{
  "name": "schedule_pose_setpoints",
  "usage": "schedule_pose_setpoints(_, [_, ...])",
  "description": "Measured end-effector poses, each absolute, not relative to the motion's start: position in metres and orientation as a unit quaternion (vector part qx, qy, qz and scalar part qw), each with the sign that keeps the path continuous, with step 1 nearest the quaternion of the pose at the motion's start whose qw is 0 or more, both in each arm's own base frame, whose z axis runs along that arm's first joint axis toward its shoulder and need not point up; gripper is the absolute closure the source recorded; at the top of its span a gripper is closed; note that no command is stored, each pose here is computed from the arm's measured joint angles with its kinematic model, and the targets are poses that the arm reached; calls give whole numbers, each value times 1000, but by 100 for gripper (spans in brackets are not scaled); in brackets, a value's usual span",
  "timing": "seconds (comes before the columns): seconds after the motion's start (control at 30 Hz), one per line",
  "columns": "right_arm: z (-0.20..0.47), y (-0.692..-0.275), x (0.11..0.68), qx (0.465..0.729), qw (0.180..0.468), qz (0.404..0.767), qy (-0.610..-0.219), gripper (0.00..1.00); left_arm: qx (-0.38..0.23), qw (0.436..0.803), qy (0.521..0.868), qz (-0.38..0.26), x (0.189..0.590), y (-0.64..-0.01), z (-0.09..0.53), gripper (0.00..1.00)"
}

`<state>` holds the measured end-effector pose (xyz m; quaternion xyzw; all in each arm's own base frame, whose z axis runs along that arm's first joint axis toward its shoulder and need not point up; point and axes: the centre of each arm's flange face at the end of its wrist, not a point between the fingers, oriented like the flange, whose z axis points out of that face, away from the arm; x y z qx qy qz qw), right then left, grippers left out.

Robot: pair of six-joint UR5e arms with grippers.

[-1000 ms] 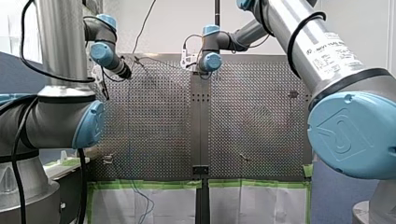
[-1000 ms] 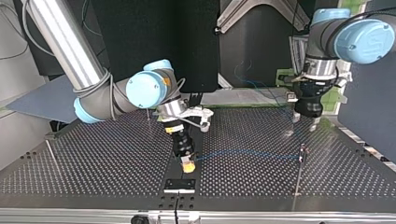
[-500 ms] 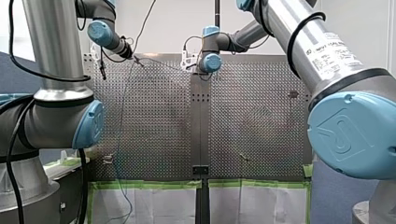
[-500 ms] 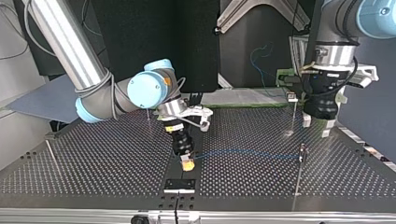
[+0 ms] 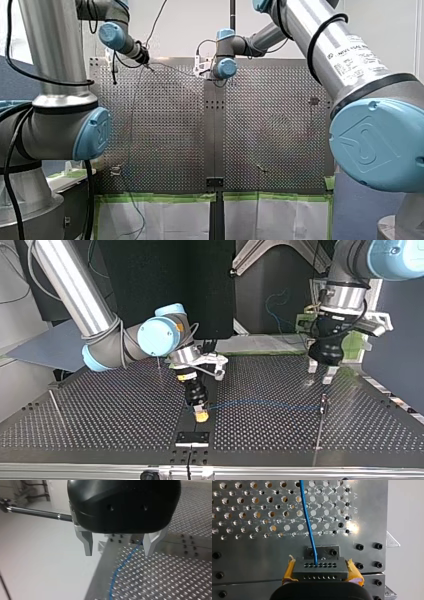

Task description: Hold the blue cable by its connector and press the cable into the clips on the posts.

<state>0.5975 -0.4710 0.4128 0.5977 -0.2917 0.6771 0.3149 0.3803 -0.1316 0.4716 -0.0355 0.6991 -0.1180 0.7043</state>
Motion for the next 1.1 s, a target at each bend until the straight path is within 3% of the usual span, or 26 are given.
schedule_pose_setpoints(0.43, [412,-471,598,599,315,676,-292,84,-29,699,712,-60,392,-128,458,0])
schedule_pose_setpoints(1.1, [410,-471,598,600,315,675,-292,84,-25,722,691,-42,398,-125,470,0])
